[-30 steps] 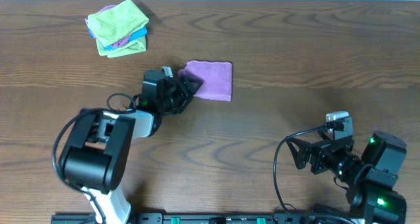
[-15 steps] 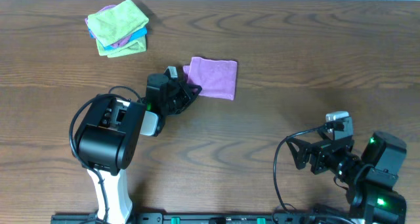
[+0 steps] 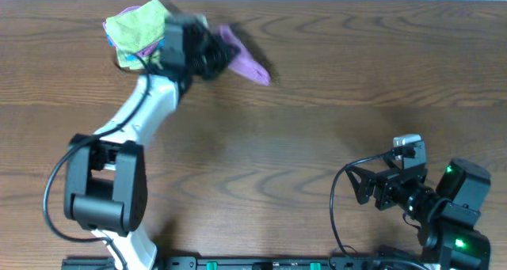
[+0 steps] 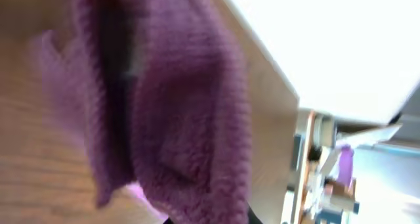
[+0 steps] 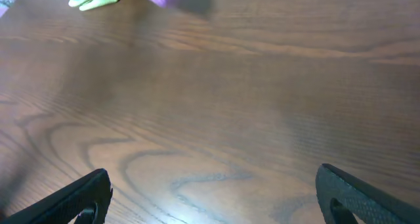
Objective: Fold the cloth
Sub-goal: 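Carry the folded cloth with the left gripper to the cloth stack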
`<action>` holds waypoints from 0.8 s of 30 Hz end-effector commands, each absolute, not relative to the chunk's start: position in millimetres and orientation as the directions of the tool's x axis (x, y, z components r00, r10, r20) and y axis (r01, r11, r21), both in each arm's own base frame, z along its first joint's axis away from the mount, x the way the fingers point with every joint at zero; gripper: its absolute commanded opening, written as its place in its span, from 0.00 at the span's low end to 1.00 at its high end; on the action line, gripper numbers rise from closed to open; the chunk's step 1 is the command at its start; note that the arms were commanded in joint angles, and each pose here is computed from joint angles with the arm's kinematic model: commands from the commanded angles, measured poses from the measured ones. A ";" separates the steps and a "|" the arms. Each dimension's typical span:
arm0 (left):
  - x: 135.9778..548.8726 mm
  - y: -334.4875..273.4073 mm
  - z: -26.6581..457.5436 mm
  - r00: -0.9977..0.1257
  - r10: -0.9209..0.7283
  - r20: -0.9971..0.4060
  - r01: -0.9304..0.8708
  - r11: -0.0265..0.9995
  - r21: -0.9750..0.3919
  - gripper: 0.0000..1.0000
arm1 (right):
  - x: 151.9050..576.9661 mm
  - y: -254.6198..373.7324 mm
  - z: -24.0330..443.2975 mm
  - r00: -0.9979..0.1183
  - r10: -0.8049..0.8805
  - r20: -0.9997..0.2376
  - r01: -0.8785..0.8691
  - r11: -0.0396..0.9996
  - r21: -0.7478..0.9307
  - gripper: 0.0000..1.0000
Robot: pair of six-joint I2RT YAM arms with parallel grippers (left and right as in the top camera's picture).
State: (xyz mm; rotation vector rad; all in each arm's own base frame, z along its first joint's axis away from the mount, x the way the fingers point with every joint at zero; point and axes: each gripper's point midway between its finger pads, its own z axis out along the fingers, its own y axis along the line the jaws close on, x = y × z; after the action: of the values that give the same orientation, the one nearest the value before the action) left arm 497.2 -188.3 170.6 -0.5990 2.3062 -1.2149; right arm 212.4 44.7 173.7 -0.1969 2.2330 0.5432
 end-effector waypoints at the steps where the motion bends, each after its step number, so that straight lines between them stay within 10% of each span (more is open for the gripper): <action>1: 523.5 -161.9 215.3 -0.719 -0.610 -0.334 -0.116 0.579 -0.807 0.06 | 211.3 45.9 173.8 -0.654 0.031 -0.756 -0.325 0.891 0.317 0.99; 14: 587.7 -35.0 286.3 -0.420 -0.747 -0.516 -0.136 0.614 -0.778 0.06 | 211.3 45.9 173.8 -0.654 0.031 -0.756 -0.325 0.891 0.317 0.99; 24: 634.1 -13.5 262.8 -0.404 -0.753 -0.520 -0.135 0.611 -0.780 0.06 | 211.3 45.9 173.8 -0.654 0.031 -0.756 -0.325 0.891 0.317 0.99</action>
State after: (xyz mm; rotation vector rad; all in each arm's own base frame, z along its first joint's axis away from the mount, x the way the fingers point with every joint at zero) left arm 623.0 -13.5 258.1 -0.7577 1.9018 -0.8263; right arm 212.3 44.8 173.6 -0.1963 2.2335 0.5442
